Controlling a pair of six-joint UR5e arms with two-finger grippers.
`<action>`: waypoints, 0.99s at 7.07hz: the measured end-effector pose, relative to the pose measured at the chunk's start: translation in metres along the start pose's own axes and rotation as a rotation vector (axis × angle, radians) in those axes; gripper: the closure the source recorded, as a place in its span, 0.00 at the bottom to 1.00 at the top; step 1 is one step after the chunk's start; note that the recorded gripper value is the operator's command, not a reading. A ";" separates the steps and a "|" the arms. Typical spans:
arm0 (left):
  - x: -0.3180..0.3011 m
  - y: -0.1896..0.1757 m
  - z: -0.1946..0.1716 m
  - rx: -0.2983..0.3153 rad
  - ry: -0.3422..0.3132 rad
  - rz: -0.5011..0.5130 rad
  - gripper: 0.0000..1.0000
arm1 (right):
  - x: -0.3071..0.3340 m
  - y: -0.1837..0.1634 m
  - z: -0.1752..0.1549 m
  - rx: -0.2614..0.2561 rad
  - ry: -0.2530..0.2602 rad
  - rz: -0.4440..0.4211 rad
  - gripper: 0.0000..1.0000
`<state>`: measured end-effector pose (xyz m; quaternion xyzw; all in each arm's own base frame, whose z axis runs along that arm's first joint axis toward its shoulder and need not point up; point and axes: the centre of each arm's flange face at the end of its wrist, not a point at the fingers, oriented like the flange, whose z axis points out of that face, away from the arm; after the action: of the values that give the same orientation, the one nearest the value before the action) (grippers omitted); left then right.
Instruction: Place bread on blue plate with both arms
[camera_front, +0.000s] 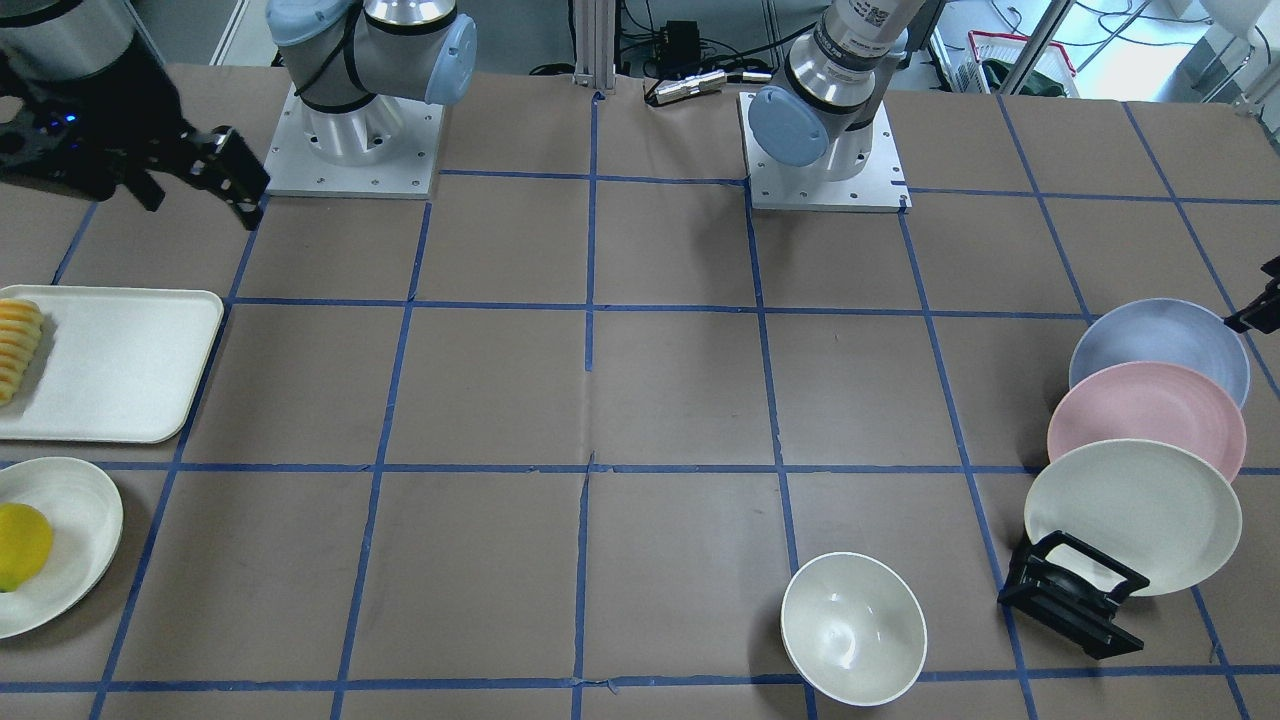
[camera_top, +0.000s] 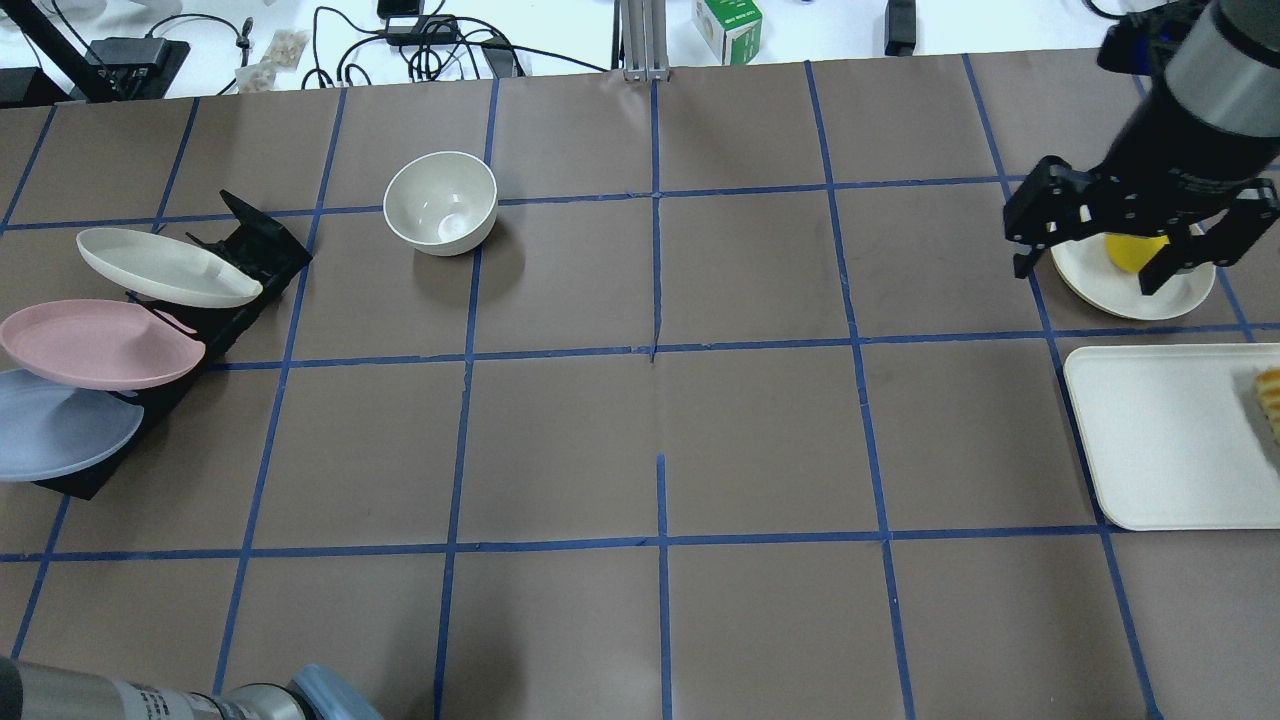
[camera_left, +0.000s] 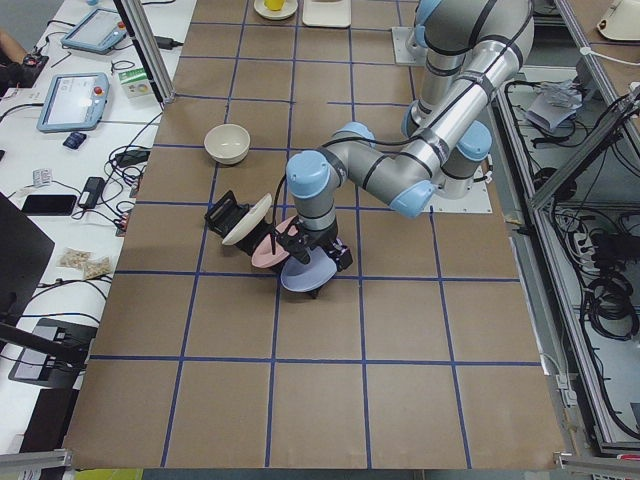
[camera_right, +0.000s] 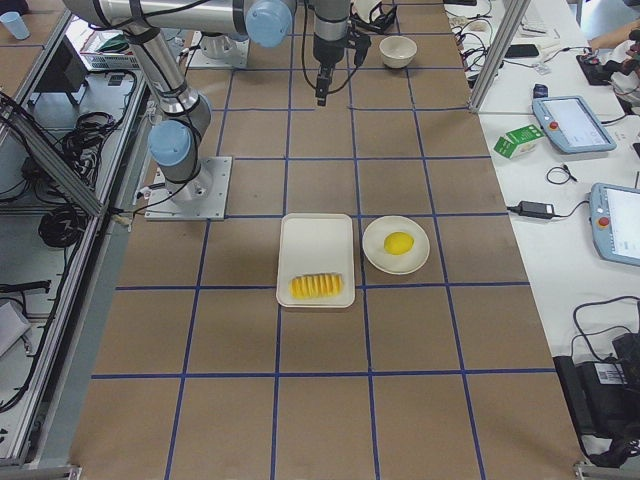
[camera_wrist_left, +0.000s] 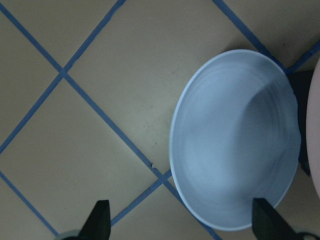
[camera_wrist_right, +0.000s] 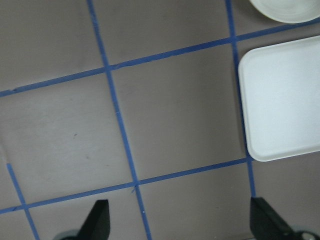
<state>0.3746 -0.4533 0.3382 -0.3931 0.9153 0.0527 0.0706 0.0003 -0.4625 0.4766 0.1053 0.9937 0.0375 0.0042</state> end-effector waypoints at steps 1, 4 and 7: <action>0.002 -0.008 0.015 -0.007 0.001 0.001 0.03 | 0.059 -0.018 0.011 -0.024 -0.016 -0.007 0.00; 0.005 -0.018 0.042 -0.034 0.001 0.005 0.34 | 0.186 -0.051 0.046 -0.040 0.018 -0.082 0.00; 0.002 -0.019 0.047 -0.048 0.002 0.003 0.70 | 0.255 -0.070 0.090 -0.086 0.049 -0.117 0.00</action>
<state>0.3909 -0.4603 0.2907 -0.3936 0.9143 0.0745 0.0603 -0.2622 -0.4705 0.3817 0.0457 0.9955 0.0822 -0.0135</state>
